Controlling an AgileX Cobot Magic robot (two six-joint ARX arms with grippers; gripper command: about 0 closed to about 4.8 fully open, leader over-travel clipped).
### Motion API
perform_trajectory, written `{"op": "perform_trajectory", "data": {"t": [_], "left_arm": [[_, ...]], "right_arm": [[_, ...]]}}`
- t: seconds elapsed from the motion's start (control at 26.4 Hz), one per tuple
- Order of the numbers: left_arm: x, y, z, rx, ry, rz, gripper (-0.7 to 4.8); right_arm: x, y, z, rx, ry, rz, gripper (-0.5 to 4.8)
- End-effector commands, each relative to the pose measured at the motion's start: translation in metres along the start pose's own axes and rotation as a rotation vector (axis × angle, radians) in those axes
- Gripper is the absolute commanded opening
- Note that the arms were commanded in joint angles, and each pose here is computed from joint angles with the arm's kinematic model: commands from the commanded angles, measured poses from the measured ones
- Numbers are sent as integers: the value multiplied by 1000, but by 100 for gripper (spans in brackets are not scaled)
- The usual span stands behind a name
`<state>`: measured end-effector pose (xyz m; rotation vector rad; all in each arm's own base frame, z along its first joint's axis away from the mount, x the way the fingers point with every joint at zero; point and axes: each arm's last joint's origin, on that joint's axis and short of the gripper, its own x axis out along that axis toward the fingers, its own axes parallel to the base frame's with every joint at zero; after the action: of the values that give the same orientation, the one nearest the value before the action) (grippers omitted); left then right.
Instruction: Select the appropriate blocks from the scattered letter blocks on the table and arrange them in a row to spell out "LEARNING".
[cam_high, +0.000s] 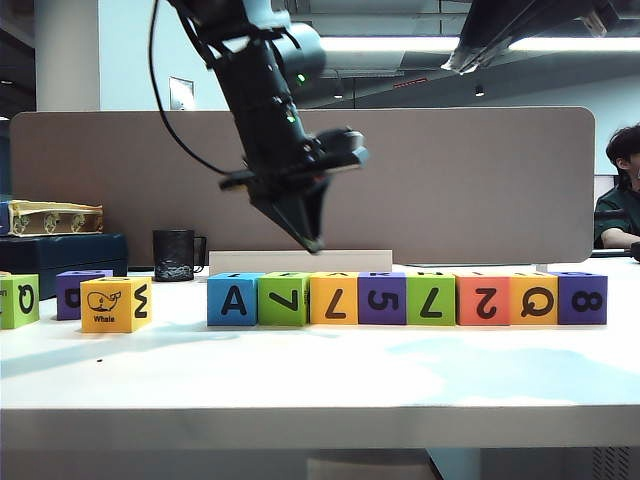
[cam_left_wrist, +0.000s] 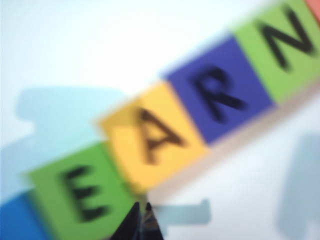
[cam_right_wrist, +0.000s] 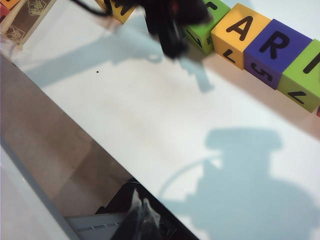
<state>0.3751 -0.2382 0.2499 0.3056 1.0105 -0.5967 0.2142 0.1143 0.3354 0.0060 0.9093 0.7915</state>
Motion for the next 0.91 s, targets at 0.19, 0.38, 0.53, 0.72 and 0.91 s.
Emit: {"op": "perform_trajectory", "data": {"t": [0.19, 0.38, 0.53, 0.72, 0.91], "left_arm": [[-14, 68, -16, -151, 83, 96, -6], [-17, 95, -26, -224, 122, 120, -6], [-15, 98, -28, -233, 134, 125, -6], [-2, 99, -31, -239, 164, 113, -6], [20, 101, -38, -255, 229, 86, -6]], "right_arm": [[-2, 1, 2, -11, -16, 6, -1], [-2, 1, 2, -13, -22, 6, -1], [-2, 1, 3, -15, -25, 7, -1], [-2, 1, 2, -13, -21, 6, -1], [-2, 1, 1, -9, -12, 7, -1]]}}
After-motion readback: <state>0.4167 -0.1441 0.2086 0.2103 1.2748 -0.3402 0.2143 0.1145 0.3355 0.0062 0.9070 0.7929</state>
